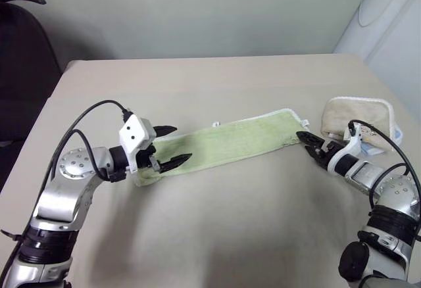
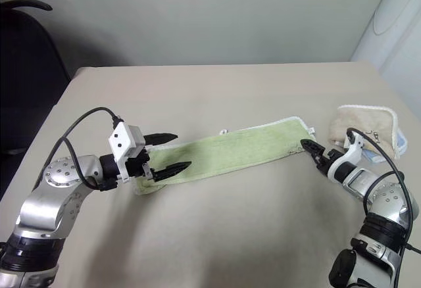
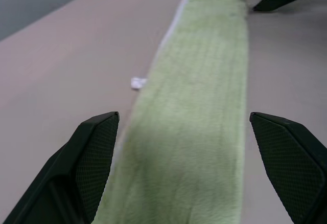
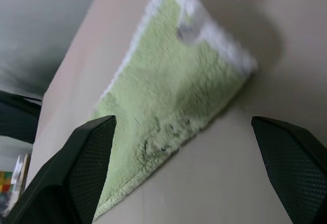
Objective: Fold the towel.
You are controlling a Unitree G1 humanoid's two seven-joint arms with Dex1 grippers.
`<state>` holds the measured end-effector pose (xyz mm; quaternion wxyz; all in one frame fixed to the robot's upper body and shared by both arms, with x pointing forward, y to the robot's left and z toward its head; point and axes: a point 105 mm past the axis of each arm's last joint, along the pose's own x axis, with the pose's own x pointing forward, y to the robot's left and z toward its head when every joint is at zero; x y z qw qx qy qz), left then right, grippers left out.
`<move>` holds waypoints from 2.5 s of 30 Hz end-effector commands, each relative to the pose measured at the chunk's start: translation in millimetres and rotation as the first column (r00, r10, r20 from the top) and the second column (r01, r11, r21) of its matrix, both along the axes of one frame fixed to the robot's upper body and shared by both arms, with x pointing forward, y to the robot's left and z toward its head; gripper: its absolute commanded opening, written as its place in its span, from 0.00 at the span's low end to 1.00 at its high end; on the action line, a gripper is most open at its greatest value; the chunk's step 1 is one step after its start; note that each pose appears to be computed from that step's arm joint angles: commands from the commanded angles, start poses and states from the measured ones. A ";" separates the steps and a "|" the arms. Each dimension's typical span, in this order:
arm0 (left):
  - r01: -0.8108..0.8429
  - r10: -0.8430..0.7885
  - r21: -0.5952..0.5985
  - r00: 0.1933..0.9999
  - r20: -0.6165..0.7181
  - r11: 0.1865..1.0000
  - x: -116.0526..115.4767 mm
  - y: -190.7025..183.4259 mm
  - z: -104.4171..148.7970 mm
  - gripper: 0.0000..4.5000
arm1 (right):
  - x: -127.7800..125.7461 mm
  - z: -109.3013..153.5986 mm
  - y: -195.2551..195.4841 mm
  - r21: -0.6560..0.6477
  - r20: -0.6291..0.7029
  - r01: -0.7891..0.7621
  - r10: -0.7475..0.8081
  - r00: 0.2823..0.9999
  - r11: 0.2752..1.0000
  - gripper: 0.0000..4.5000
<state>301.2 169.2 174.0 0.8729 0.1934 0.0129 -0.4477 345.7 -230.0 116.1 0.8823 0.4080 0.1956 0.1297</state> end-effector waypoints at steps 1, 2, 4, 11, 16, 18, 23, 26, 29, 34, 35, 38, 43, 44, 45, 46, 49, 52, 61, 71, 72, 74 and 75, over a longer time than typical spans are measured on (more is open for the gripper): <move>0.069 -0.068 -0.002 0.996 0.055 0.998 -8.4 -18.5 10.7 0.99 | 13.8 3.1 3.6 0.047 -0.006 0.045 -0.045 0.999 0.998 1.00; 0.073 -0.073 -0.005 0.996 0.054 0.997 -9.3 -20.6 9.9 0.99 | 18.0 1.4 5.1 0.054 -0.015 0.055 -0.054 0.998 0.997 1.00; 0.082 -0.081 -0.005 0.995 0.053 0.997 -11.3 -24.3 7.9 0.99 | 27.0 -1.1 9.8 0.061 -0.024 0.061 -0.060 0.998 0.996 1.00; 0.072 -0.071 -0.010 0.996 0.050 0.997 -14.5 -24.2 5.7 0.99 | 57.1 -10.2 16.7 0.078 -0.052 0.098 -0.094 0.994 0.992 0.92; 0.045 -0.044 -0.011 0.998 0.038 0.999 -19.4 -20.2 0.7 0.99 | 57.8 -11.9 10.3 0.083 -0.053 0.116 -0.112 0.992 0.990 0.56; 0.040 -0.039 -0.014 0.999 0.034 0.999 -21.3 -19.2 -1.1 0.99 | 55.9 -11.1 2.2 0.085 -0.050 0.140 -0.137 0.989 0.986 0.39; 0.035 -0.035 -0.018 0.999 0.026 0.999 -21.7 -20.0 -4.7 0.99 | 51.4 1.6 -23.3 0.084 -0.003 0.208 -0.209 0.978 0.974 0.01; 0.039 -0.039 -0.020 0.999 0.023 0.999 -20.3 -21.0 -5.3 0.99 | 47.5 16.3 -41.1 0.063 0.055 0.238 -0.241 0.969 0.969 0.00; 0.048 -0.047 -0.018 0.999 0.021 0.999 -19.0 -22.2 -5.7 0.99 | 44.2 38.9 -57.9 0.009 0.145 0.250 -0.248 0.958 0.968 0.00; 0.059 -0.058 -0.017 0.998 0.023 0.998 -15.2 -24.1 -4.5 0.99 | 40.7 79.3 -64.5 -0.210 0.322 0.214 -0.140 0.936 0.954 0.00; 0.060 -0.060 -0.017 0.998 0.024 0.998 -14.5 -24.3 -4.3 0.99 | 40.4 85.9 -61.9 -0.266 0.355 0.203 -0.100 0.929 0.942 0.00; 0.067 -0.066 -0.016 0.997 0.026 0.998 -12.7 -25.7 -3.9 0.99 | 37.3 107.5 -32.6 -0.516 0.450 0.128 0.141 0.882 0.847 0.00; 0.069 -0.069 -0.020 0.997 0.026 0.997 -12.9 -26.9 -4.3 0.99 | 20.1 85.7 30.1 -0.913 0.296 0.019 0.627 0.721 0.409 0.00; 0.070 -0.069 -0.021 0.997 0.025 0.997 -13.6 -27.3 -4.9 0.99 | 17.2 76.0 38.9 -0.951 0.236 0.018 0.688 0.686 0.309 0.00; 0.070 -0.069 -0.021 0.997 0.024 0.997 -14.3 -27.9 -5.5 0.99 | 14.6 66.8 46.5 -0.974 0.182 0.016 0.734 0.654 0.228 0.00; 0.070 -0.069 -0.023 0.997 0.024 0.997 -15.3 -28.8 -6.0 0.99 | 10.4 55.3 57.5 -0.988 0.125 0.007 0.784 0.608 0.152 0.00; 0.066 -0.066 -0.032 0.998 0.024 0.997 -17.3 -30.7 -6.5 0.99 | 4.1 31.7 79.1 -0.999 0.030 0.003 0.851 0.524 0.033 0.00; 0.057 -0.056 -0.041 0.998 0.025 0.998 -19.6 -30.9 -6.8 0.99 | 6.4 22.5 91.8 -0.999 0.028 0.000 0.862 0.506 0.032 0.00; 0.023 -0.022 -0.062 1.000 0.006 0.998 -26.4 -29.7 -12.3 0.99 | -6.9 31.2 99.8 -0.976 0.121 -0.104 0.873 0.473 0.191 0.59; -0.231 0.173 -0.369 0.968 -0.185 0.900 -28.5 4.6 -14.4 0.99 | -6.0 77.0 55.1 -0.807 0.351 -0.187 0.709 0.612 0.560 0.44; -0.254 0.175 -0.397 0.959 -0.224 0.882 -29.5 5.5 -16.8 0.99 | 0.1 70.2 53.4 -0.811 0.333 -0.186 0.698 0.634 0.555 0.35; -0.275 0.162 -0.439 0.947 -0.279 0.856 -32.5 4.9 -19.4 0.99 | 8.3 54.5 55.7 -0.820 0.296 -0.200 0.696 0.654 0.536 0.21; -0.284 0.151 -0.465 0.941 -0.302 0.838 -34.0 4.5 -19.8 0.99 | 12.8 45.3 58.6 -0.817 0.283 -0.212 0.693 0.664 0.537 0.11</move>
